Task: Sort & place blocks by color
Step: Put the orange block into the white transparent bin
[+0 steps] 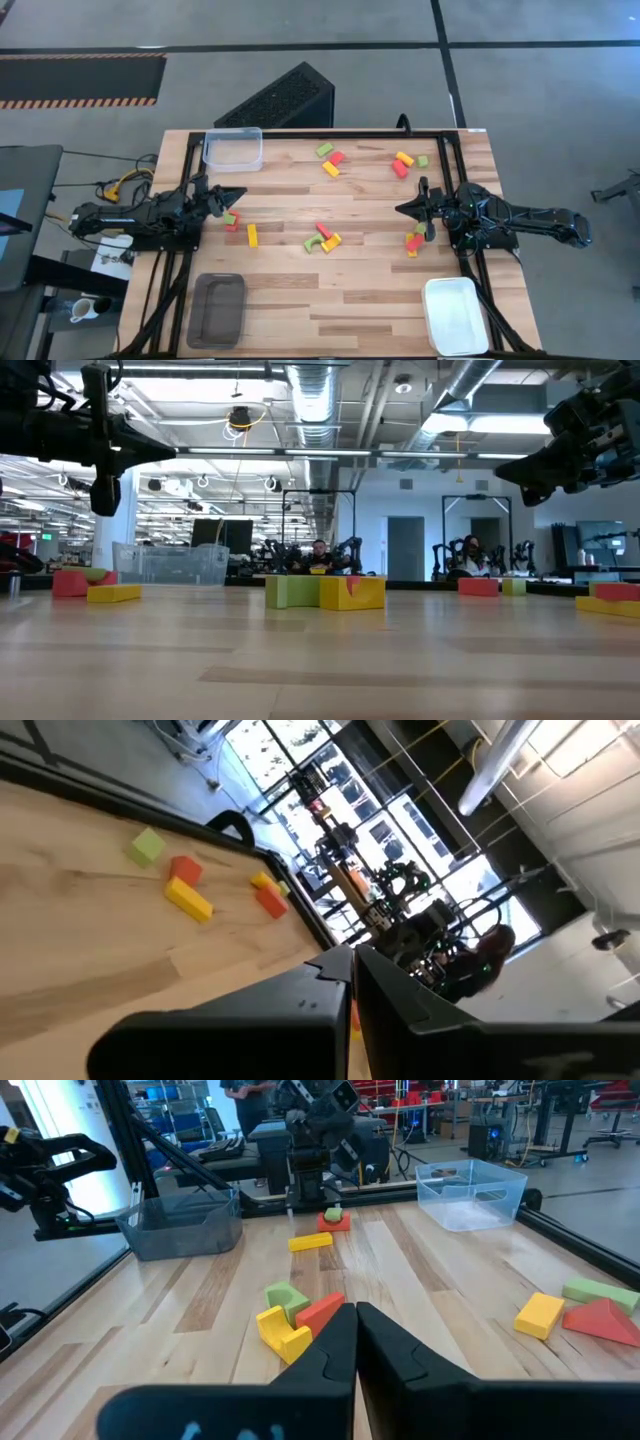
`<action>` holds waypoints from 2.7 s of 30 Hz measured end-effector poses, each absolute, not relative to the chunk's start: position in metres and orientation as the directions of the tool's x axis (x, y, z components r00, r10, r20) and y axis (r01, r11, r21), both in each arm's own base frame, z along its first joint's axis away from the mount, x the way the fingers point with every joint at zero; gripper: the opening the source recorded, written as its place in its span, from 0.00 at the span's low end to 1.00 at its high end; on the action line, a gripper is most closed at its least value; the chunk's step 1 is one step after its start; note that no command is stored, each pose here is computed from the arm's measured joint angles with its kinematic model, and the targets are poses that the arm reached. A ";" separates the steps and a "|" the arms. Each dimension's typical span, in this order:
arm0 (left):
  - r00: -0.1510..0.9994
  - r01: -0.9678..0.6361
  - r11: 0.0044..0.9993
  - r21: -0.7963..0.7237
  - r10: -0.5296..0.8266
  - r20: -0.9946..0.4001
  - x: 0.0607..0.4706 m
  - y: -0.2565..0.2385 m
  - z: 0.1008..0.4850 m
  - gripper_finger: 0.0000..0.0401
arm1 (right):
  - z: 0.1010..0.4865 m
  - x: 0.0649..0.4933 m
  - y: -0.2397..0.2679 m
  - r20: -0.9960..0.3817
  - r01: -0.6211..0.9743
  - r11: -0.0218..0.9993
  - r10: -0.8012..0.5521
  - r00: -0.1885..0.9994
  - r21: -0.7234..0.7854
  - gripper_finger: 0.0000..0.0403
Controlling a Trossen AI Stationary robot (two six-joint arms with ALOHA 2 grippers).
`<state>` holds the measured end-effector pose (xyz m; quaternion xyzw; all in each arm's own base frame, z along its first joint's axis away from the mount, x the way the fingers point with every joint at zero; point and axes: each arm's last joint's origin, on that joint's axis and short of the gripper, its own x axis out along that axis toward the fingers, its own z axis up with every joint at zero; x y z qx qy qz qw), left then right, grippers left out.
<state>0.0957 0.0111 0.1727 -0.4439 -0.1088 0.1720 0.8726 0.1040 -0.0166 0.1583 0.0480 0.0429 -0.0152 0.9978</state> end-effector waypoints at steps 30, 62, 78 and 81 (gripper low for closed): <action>0.893 -0.271 0.720 -0.639 0.436 0.113 0.083 0.012 0.229 0.17 | 0.232 0.110 -0.024 0.108 0.183 0.908 -0.239 0.965 0.376 0.08; 0.607 -0.658 0.751 0.057 0.574 -0.550 0.148 0.043 0.350 0.57 | 0.257 0.205 -0.144 -0.957 0.906 0.409 -0.206 0.203 0.104 0.75; 0.623 -0.684 0.728 -0.037 0.558 -0.548 0.144 0.044 0.352 0.57 | 0.178 0.213 -0.199 -0.993 0.893 0.438 -0.098 -0.065 -0.102 0.76; 0.624 -0.689 0.723 -0.051 0.557 -0.549 0.144 0.044 0.351 0.57 | 0.171 0.212 -0.207 -0.994 0.893 0.439 -0.095 -0.061 -0.097 0.76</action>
